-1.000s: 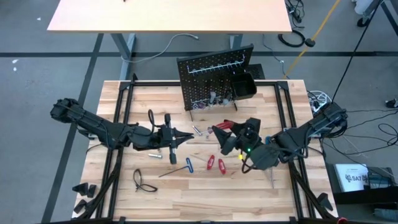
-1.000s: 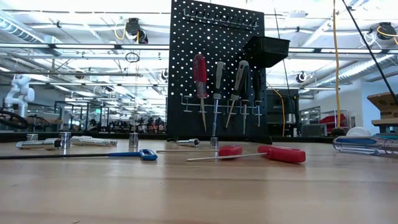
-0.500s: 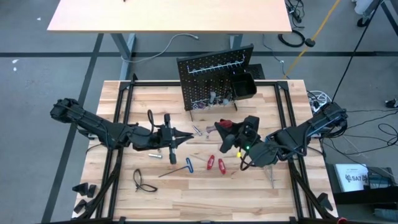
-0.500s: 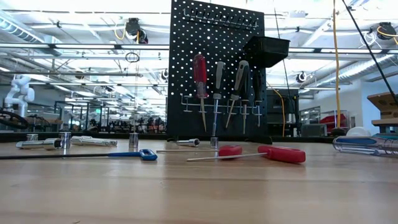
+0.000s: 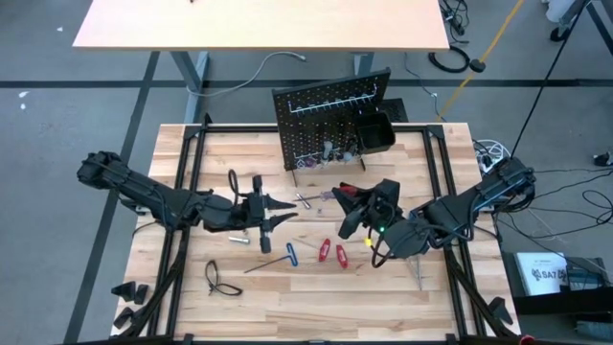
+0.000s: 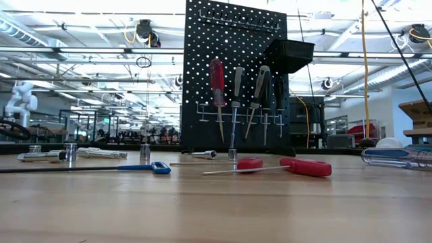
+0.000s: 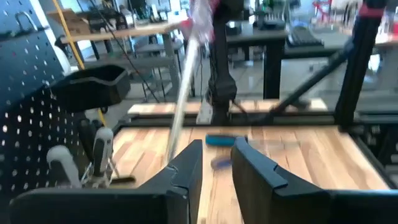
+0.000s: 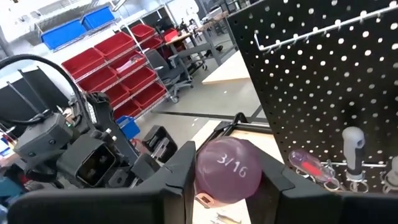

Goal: Hang tools onto peg board
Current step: Hang the red screwdriver on the pegboard

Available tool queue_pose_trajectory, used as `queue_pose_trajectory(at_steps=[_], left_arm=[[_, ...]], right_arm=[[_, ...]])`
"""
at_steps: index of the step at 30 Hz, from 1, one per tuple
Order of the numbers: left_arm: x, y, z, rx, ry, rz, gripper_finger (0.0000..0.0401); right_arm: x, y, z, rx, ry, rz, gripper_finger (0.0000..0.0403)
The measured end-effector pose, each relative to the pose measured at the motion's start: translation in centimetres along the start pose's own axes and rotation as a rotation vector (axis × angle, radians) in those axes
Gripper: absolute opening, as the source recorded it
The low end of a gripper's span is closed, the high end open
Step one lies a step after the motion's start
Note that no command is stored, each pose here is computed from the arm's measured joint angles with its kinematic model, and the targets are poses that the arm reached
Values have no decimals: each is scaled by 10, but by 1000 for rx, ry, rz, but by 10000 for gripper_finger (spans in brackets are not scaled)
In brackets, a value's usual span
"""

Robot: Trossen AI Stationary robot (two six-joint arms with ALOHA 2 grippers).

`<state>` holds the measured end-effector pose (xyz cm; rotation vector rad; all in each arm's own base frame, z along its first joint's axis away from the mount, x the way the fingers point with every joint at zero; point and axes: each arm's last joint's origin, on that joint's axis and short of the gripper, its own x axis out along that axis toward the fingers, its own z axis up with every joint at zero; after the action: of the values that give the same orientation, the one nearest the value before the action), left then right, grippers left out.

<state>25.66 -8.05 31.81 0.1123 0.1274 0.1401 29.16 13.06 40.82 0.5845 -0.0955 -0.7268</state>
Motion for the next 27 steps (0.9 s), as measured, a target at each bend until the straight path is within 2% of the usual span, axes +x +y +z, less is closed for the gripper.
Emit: queue_pose_trajectory(at_steps=[2,7,17,27], left_arm=[[-5,3,-2,-24,39,16,98],[-32,19,4,-167,97,40,113],[-87,49,13,-200,106,37,114],[-102,55,0,-254,120,-3,114]], right_arm=[[0,0,2,-12,-2,1,84],[10,-3,5,-36,37,23,84],[53,-9,9,-61,121,90,84],[89,-19,8,-77,195,129,84]])
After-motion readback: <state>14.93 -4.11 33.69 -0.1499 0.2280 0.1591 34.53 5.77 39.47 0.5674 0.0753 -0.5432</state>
